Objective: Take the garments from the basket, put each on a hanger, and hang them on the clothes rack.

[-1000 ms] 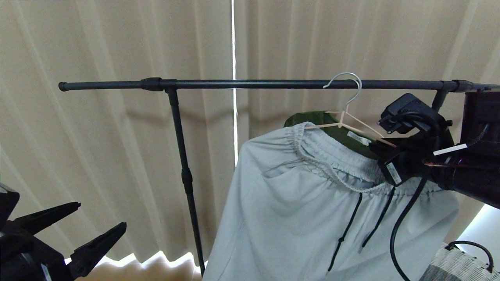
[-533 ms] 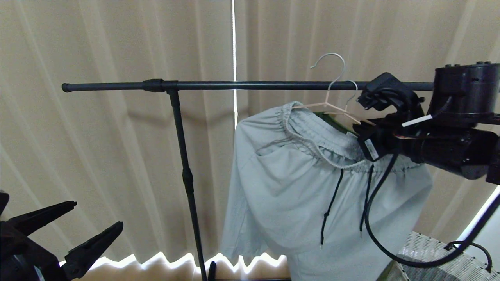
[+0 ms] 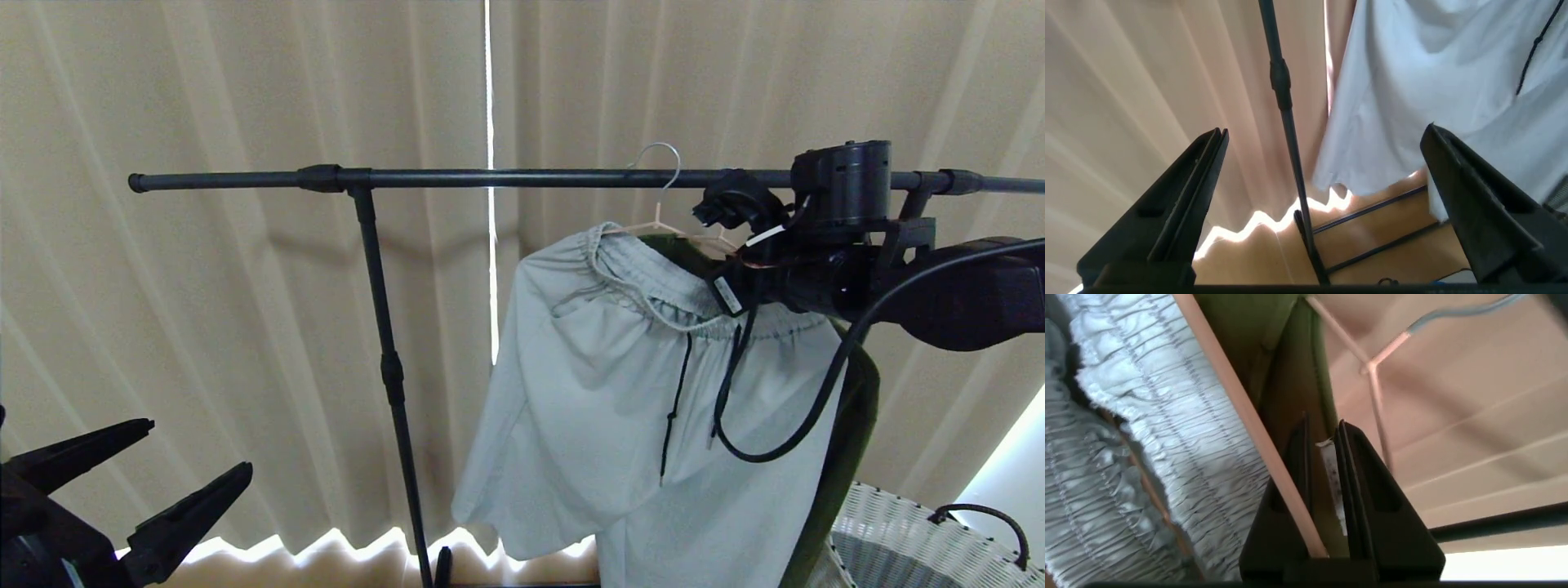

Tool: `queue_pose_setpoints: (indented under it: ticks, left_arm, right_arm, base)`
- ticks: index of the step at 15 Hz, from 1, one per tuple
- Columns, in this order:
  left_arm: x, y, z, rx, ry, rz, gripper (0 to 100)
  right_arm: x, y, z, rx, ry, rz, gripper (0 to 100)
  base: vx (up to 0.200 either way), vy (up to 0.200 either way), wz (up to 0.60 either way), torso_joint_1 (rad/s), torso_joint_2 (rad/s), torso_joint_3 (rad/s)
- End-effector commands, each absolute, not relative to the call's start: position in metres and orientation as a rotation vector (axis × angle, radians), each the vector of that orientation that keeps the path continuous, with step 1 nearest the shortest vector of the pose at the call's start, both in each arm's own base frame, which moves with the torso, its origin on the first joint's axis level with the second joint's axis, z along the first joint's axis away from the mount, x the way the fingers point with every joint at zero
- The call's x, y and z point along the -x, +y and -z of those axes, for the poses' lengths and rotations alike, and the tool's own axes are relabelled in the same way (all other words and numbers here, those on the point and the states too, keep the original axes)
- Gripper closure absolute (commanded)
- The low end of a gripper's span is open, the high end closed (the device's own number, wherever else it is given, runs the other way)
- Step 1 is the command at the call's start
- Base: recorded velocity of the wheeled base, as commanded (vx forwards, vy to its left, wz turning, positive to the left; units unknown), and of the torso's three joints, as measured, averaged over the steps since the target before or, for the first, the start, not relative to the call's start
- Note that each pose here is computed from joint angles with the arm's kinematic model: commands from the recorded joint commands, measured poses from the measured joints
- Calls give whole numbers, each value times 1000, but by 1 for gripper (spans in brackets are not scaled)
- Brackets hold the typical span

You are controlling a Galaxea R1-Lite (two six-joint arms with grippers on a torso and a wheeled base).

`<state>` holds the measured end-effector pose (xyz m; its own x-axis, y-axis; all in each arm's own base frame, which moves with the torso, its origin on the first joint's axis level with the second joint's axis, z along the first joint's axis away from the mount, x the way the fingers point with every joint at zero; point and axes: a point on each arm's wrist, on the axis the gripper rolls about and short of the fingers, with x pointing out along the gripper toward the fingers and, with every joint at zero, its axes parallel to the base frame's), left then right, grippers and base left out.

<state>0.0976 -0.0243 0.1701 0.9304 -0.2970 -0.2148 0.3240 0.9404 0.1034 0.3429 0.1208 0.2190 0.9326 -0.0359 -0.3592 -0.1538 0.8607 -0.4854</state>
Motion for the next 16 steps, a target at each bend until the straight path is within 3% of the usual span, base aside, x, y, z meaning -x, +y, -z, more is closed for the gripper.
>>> queue_pose_setpoints:
  ticks: [1,11,16]
  left_arm:
    - [-98,-24,-170,-139,200,319,0]
    - [-98,-24,-168,-139,210,321,0]
    - [-97,-24,-167,-139,208,322,0]
  right_arm:
    - [-351,121,-208,541,396,-62,100]
    - [-367,128,-219,526,347,-53,100]
    - [-387,136,-205,543,387,-45,100]
  base:
    - [0,0,0,0,0,0]
    - [0,0,0,0,0,0]
    - [0,0,0,0,0,0]
